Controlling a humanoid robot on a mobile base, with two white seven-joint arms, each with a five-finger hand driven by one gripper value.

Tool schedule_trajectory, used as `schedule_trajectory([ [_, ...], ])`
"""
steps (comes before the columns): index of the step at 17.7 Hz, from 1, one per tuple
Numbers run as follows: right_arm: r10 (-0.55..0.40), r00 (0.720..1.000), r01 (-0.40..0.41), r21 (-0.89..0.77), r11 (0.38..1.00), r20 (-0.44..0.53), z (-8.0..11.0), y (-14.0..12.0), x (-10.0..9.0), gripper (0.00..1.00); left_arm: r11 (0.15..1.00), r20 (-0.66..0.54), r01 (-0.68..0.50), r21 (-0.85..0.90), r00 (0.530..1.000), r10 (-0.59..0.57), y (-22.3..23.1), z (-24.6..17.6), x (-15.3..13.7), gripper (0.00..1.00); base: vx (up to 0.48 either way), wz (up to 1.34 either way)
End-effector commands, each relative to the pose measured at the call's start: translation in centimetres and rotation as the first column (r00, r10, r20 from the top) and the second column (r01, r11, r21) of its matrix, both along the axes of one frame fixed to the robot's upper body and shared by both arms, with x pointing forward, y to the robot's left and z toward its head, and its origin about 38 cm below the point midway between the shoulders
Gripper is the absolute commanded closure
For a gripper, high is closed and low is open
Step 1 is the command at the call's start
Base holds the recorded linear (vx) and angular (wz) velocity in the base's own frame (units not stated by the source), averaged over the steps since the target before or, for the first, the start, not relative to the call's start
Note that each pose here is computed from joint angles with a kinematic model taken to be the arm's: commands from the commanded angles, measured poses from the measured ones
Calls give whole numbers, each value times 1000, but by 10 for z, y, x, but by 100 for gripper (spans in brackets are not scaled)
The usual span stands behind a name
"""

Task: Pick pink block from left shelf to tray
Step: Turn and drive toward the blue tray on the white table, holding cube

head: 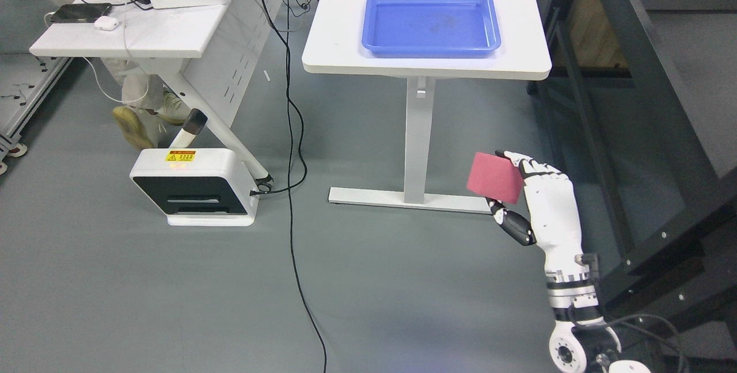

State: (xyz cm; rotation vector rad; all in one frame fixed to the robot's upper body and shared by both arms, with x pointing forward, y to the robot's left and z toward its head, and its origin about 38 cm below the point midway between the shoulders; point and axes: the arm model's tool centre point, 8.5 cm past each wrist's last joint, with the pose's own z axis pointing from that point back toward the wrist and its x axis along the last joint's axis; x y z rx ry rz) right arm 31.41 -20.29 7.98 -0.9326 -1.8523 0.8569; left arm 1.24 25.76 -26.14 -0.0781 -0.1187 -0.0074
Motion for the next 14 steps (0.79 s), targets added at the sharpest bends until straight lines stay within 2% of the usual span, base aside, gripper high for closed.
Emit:
schedule_trajectory([
  [1, 5, 1000, -5, 4, 1000, -8, -3, 3, -3, 97, 1000, -3, 0, 15, 1000, 0, 11, 0, -7, 0, 321, 96],
  [14, 9, 1000, -9, 14, 1000, -11, -3, 7, -3, 97, 1000, -3, 0, 15, 1000, 0, 11, 0, -7, 0, 280, 25],
])
